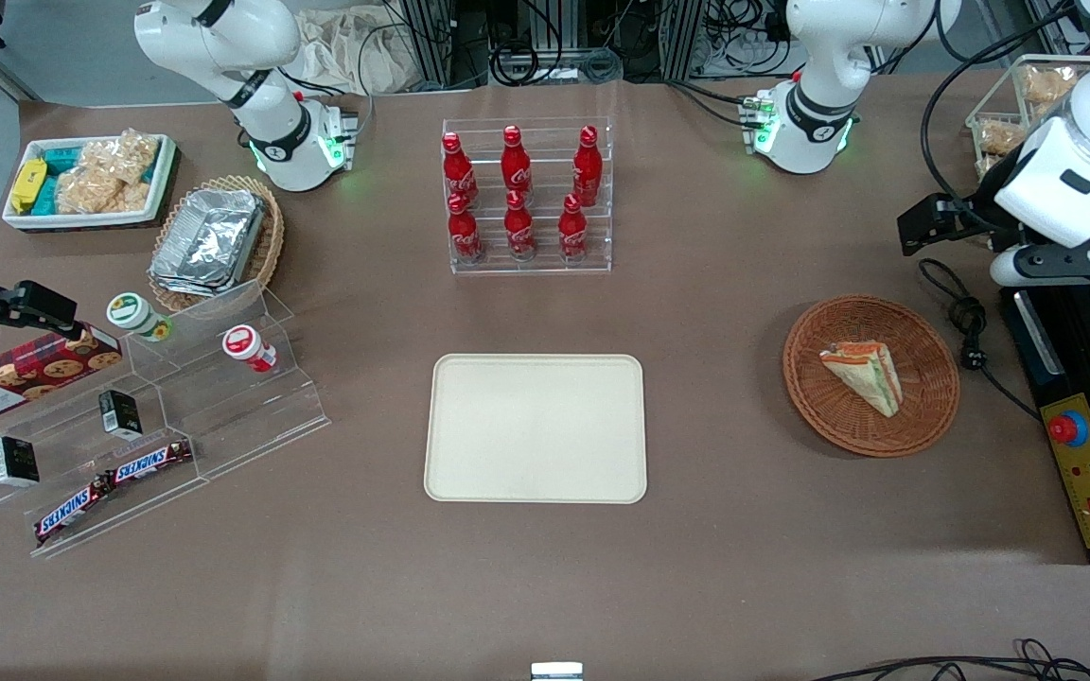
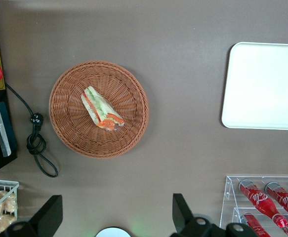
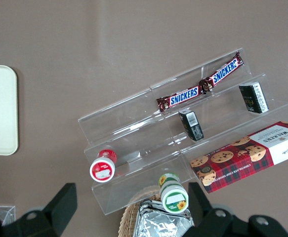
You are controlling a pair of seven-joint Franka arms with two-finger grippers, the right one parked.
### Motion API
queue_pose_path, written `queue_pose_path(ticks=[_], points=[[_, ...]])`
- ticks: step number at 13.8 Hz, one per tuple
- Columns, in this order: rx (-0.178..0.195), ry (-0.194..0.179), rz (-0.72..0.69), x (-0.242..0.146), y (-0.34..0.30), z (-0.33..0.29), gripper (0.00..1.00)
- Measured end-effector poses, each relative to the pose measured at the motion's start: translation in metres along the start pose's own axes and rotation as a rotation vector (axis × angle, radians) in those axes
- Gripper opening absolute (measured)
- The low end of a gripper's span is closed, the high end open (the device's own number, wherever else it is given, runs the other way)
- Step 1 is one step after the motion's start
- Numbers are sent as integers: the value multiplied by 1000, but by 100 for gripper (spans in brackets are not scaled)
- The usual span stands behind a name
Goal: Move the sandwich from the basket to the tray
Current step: 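Move the left gripper down over the sandwich in the wicker basket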
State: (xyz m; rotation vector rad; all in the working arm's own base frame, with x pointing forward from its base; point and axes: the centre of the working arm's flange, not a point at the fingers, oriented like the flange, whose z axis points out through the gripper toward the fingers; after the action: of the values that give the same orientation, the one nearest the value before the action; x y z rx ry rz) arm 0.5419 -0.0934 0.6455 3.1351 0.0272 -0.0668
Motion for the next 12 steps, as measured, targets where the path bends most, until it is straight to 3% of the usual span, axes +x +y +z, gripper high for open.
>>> queue_pose_path(ticks=[5, 9, 12], points=[[3, -14, -28, 3, -7, 6, 100], [25, -112, -203, 16, -35, 74, 100], [18, -74, -345, 25, -58, 155, 100]])
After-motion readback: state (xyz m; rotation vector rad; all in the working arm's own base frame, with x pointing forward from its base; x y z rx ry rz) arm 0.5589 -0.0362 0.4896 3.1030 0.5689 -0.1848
